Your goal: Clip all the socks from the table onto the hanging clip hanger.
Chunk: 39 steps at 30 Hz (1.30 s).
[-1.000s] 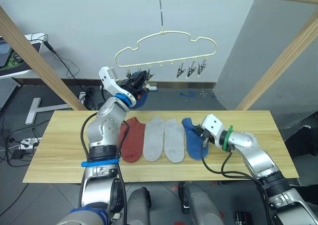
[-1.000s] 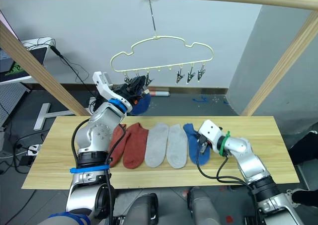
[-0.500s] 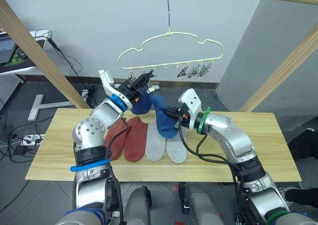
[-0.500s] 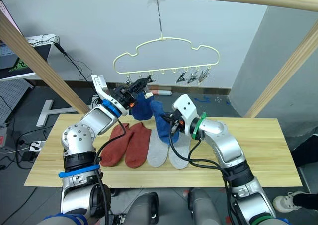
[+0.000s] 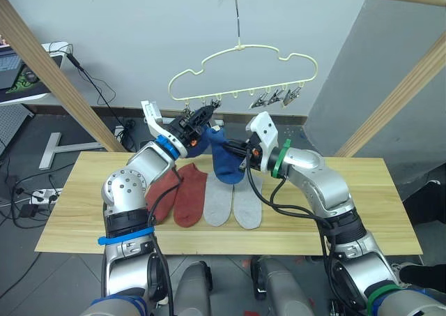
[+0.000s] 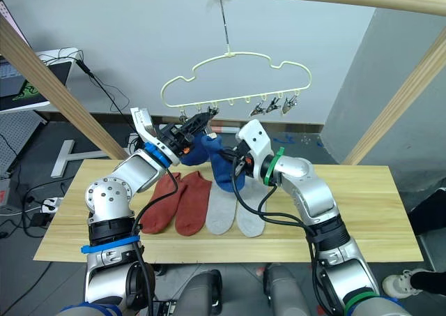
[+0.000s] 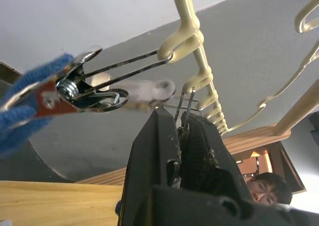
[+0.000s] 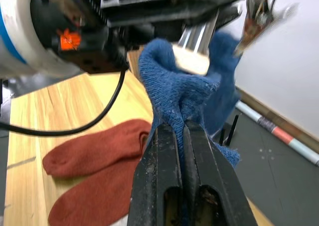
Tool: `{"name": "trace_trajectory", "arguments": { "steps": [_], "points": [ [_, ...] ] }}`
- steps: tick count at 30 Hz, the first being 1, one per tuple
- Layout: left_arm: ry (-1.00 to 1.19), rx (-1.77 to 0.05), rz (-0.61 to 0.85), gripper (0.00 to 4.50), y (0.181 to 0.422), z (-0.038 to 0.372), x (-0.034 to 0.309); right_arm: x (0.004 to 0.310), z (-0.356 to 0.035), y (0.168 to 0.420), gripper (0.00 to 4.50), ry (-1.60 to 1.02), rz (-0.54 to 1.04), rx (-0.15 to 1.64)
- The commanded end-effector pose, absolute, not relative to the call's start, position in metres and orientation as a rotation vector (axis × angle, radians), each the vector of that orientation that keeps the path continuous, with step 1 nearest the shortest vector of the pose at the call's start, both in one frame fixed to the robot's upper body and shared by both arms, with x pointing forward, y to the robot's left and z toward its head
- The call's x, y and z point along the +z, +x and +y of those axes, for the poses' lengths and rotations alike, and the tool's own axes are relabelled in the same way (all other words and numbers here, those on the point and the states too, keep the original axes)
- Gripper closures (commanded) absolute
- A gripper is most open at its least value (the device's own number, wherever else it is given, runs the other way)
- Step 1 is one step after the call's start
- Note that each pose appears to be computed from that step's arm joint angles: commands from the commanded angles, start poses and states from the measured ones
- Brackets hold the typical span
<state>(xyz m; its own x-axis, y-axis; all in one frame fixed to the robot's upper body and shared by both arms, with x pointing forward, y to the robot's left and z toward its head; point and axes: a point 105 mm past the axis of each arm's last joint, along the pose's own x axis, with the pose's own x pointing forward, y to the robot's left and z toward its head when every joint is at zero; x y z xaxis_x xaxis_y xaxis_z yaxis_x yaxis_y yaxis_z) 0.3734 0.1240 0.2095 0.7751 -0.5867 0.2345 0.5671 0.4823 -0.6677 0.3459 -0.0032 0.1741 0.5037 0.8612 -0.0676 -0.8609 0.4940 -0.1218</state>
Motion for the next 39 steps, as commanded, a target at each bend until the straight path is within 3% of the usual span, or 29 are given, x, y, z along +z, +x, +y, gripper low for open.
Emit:
{"name": "trace_trajectory", "arguments": {
  "steps": [1, 13, 17, 39],
  "points": [
    [-0.776, -0.76, -0.012, 4.35, 0.367, 0.118, 0.223, 0.185, -0.003, 0.345, 4.48, -0.135, -0.041, 1.047],
    [-0.754, -0.771, -0.017, 4.35, 0.366, 0.116, 0.224, 0.183, -0.002, 0.347, 4.48, -0.146, -0.027, 1.046],
    [-0.755, -0.769, -0.025, 4.35, 0.366, 0.117, 0.226, 0.17, -0.005, 0.343, 4.48, -0.164, 0.029, 1.067],
    [-0.728, -0.781, -0.014, 4.35, 0.363, 0.115, 0.222, 0.199, -0.003, 0.345, 4.48, -0.075, -0.013, 1.056]
  ]
}}
